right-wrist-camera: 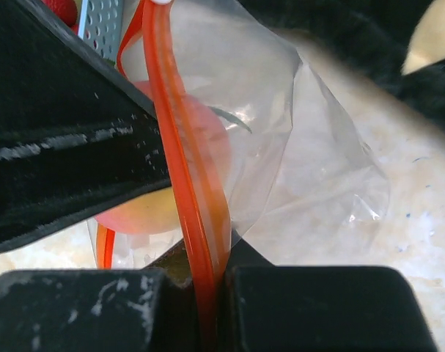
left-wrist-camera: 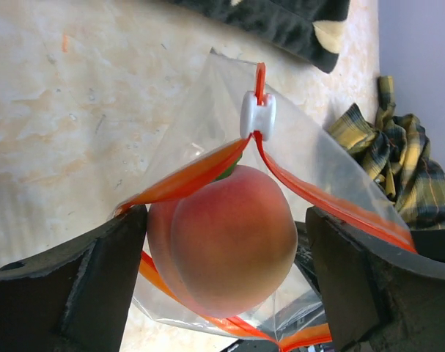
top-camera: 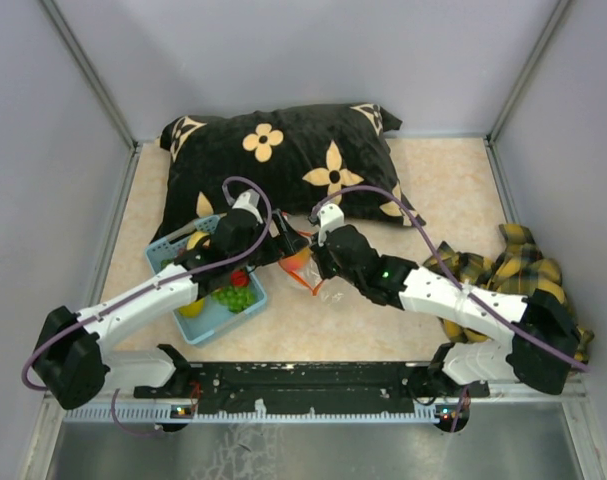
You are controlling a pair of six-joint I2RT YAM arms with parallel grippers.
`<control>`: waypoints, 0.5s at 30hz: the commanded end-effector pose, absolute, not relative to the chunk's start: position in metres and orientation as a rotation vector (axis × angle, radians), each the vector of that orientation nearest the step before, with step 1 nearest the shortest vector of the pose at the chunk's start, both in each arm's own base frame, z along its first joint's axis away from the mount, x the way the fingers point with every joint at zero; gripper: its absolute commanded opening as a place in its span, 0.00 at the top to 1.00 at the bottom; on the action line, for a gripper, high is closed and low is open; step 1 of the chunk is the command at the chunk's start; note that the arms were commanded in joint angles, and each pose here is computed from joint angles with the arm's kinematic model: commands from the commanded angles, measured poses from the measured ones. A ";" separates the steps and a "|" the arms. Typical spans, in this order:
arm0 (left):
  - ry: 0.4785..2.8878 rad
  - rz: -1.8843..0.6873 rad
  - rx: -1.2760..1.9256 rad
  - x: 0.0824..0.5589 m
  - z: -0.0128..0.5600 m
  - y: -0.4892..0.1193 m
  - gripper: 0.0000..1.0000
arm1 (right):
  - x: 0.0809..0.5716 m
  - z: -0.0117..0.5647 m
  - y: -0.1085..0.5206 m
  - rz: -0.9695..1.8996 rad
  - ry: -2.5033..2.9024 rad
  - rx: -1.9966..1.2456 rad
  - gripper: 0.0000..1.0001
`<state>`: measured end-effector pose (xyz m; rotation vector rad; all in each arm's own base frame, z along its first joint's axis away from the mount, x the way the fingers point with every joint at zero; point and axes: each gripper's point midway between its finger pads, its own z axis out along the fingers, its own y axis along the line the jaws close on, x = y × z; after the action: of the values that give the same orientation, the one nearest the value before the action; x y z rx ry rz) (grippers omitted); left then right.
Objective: Place the food in the zip-top bag and seal the zipper
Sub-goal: Place the fake fruit in the zipper food storage bag.
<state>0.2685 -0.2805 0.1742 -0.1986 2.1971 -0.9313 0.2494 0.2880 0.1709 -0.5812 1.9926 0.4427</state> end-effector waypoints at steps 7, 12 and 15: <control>2.131 -0.864 -0.181 0.272 0.214 -0.269 0.07 | 0.246 0.207 0.333 0.722 1.975 -0.523 1.00; 2.082 -0.871 -0.151 0.263 0.242 -0.258 0.07 | 0.254 0.200 0.323 0.666 2.018 -0.481 1.00; 2.060 -0.882 -0.124 0.257 0.255 -0.254 0.06 | 0.256 0.197 0.322 0.710 2.028 -0.459 1.00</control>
<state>0.2661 -0.2536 0.2181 -0.1858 2.1300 -0.8299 0.2456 0.3090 0.1700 -0.5287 2.0825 0.6004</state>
